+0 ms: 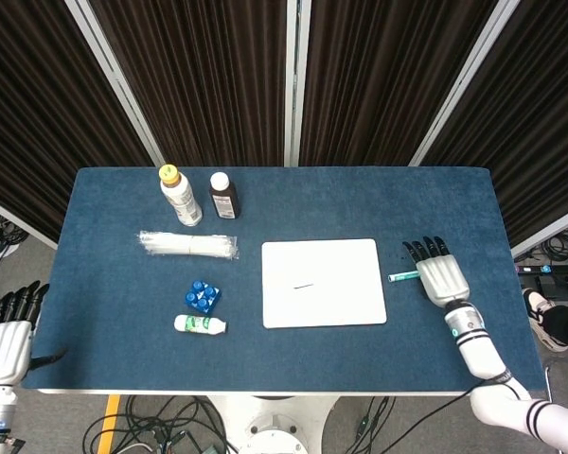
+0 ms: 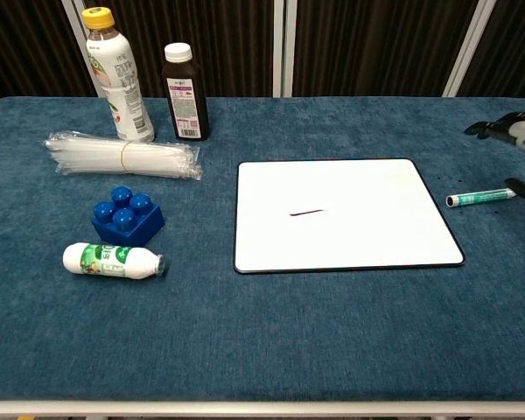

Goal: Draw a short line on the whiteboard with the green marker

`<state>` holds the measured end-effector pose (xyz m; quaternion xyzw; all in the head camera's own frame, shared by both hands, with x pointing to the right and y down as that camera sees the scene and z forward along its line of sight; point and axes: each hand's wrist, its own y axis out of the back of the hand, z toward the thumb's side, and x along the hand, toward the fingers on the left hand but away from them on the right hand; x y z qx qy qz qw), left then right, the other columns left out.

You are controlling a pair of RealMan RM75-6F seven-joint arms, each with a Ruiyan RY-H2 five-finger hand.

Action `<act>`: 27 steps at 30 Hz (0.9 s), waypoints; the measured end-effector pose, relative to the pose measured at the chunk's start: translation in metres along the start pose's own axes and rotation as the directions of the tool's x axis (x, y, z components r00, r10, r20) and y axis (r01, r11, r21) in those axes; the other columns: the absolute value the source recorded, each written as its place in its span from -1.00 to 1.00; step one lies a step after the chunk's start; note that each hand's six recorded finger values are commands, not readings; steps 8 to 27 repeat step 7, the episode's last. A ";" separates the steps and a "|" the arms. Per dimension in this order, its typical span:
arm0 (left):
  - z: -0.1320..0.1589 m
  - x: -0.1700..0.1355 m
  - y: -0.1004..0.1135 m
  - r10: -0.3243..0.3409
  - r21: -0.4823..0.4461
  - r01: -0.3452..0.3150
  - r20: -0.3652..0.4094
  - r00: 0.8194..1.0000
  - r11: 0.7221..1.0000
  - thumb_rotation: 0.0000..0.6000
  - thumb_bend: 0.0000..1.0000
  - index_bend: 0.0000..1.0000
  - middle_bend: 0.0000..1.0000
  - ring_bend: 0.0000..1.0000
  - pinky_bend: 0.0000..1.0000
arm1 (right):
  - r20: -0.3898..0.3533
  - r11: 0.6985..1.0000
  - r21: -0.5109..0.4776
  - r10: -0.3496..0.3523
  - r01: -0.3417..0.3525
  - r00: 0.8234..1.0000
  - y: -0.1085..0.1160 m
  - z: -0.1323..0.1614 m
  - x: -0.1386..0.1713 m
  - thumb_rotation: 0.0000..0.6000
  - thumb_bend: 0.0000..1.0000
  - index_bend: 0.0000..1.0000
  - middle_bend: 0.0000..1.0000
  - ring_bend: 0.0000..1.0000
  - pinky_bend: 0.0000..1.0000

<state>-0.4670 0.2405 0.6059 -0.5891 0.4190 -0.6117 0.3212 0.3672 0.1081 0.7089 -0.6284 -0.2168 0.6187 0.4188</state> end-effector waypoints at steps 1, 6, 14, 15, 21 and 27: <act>0.000 0.000 0.000 0.001 -0.001 -0.001 0.000 1.000 1.000 1.00 -1.00 -0.89 -1.00 -1.00 -1.00 | 0.010 0.999 -0.025 -0.028 0.028 1.000 0.008 -0.005 0.011 1.00 -0.16 -0.88 -0.64 -0.99 -1.00; 0.005 0.003 -0.001 0.012 0.002 -0.012 0.019 1.000 1.000 1.00 -1.00 -0.89 -1.00 -1.00 -1.00 | 0.080 0.974 -0.157 -0.156 0.167 0.985 0.036 -0.031 0.064 1.00 -0.16 -0.74 -0.54 -0.91 -0.94; 0.006 0.003 -0.002 0.014 0.004 -0.014 0.022 1.000 1.000 1.00 -1.00 -0.89 -1.00 -1.00 -1.00 | 0.099 0.960 -0.194 -0.186 0.202 0.978 0.042 -0.038 0.080 1.00 -0.16 -0.74 -0.54 -0.91 -0.94; 0.006 0.003 -0.002 0.014 0.004 -0.014 0.022 1.000 1.000 1.00 -1.00 -0.89 -1.00 -1.00 -1.00 | 0.099 0.960 -0.194 -0.186 0.202 0.978 0.042 -0.038 0.080 1.00 -0.16 -0.74 -0.54 -0.91 -0.94; 0.006 0.003 -0.002 0.014 0.004 -0.014 0.022 1.000 1.000 1.00 -1.00 -0.89 -1.00 -1.00 -1.00 | 0.099 0.960 -0.194 -0.186 0.202 0.978 0.042 -0.038 0.080 1.00 -0.16 -0.74 -0.54 -0.91 -0.94; 0.006 0.003 -0.002 0.014 0.004 -0.014 0.022 1.000 1.000 1.00 -1.00 -0.89 -1.00 -1.00 -1.00 | 0.099 0.960 -0.194 -0.186 0.202 0.978 0.042 -0.038 0.080 1.00 -0.16 -0.74 -0.54 -0.91 -0.94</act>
